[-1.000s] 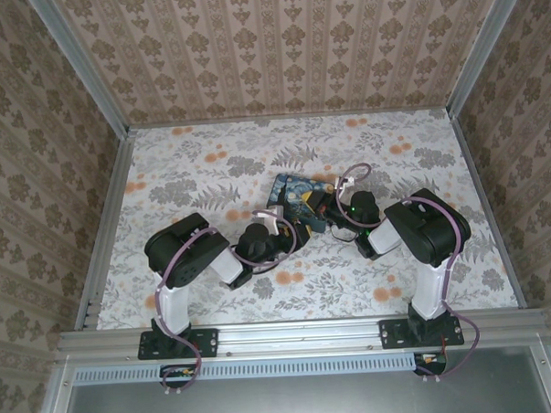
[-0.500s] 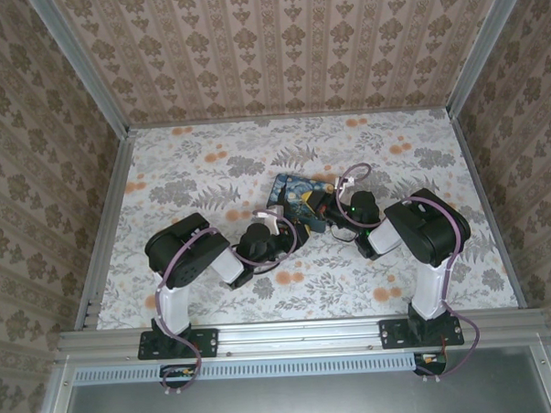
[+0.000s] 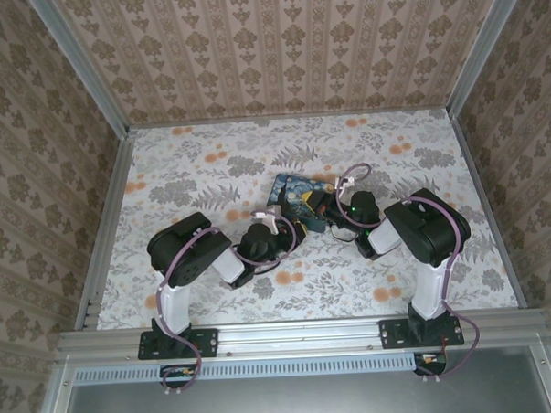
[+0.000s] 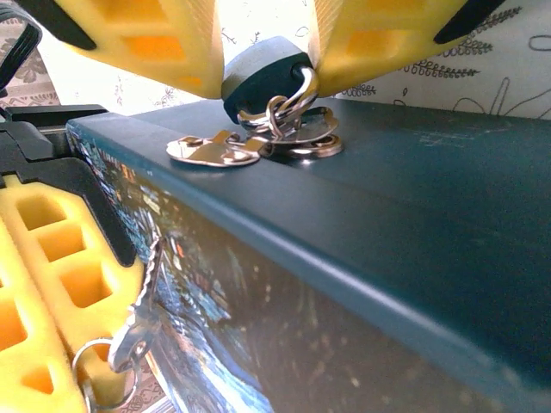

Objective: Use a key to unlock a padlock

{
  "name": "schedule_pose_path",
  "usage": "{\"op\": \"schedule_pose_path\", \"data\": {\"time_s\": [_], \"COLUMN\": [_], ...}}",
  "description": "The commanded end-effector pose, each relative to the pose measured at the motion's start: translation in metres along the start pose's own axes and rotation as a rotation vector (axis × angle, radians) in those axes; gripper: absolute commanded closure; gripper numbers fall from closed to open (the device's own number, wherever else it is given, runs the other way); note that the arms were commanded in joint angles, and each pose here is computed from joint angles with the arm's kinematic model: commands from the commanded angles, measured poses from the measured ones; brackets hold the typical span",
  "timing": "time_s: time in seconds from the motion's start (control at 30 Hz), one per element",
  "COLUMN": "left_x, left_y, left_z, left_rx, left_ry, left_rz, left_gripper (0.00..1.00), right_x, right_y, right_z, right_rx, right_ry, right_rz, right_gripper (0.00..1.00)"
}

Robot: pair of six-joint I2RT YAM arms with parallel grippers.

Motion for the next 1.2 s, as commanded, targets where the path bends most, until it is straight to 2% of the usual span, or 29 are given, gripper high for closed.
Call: {"op": "schedule_pose_path", "data": {"time_s": [0.0,0.07,0.17,0.2,0.3,0.37,0.63,0.77,1.1,1.17], "left_x": [-0.023,-0.026,-0.032,-0.034,-0.042,-0.046,-0.056,-0.054,-0.055,-0.056], "left_y": [0.017,0.018,0.02,0.021,0.022,0.023,0.025,0.022,0.019,0.02], "left_z": [0.006,0.006,0.005,0.005,0.005,0.006,0.006,0.002,-0.006,-0.009], "left_rx": [-0.062,-0.065,-0.068,-0.07,-0.065,-0.062,-0.065,-0.069,-0.082,-0.089], "left_ry": [-0.08,-0.087,-0.102,-0.109,-0.134,-0.147,-0.172,-0.161,-0.15,-0.15], "left_rz": [-0.01,-0.012,-0.014,-0.013,-0.012,-0.017,-0.026,-0.031,-0.031,-0.025], "left_gripper": [0.76,0.8,0.78,0.75,0.59,0.54,0.53,0.6,0.6,0.57], "right_x": [-0.023,-0.023,-0.024,-0.024,-0.025,-0.025,-0.025,-0.025,-0.026,-0.026], "right_y": [-0.012,-0.012,-0.012,-0.012,-0.012,-0.012,-0.012,-0.012,-0.013,-0.013], "right_z": [-0.003,-0.003,-0.002,-0.002,-0.002,-0.002,-0.002,-0.003,-0.003,-0.003], "right_rx": [0.028,0.028,0.03,0.03,0.032,0.031,0.029,0.029,0.029,0.031], "right_ry": [-0.065,-0.066,-0.065,-0.066,-0.068,-0.069,-0.069,-0.069,-0.072,-0.073], "right_rz": [0.028,0.029,0.03,0.031,0.032,0.032,0.033,0.034,0.033,0.034], "right_gripper": [1.0,1.0,1.0,1.0,1.0,1.0,1.0,1.0,1.0,1.0]}}
Point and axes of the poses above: each hand's point on the last joint's axis, 136 mm out from that joint toward the fingers, its own z axis out along the fingers, its own x axis along the line the jaws close on, y = z × x, the point moved 2 cm from there along -z, back along the fingers, and after that the axes turned 5 degrees about -z, right-handed, at the moved point
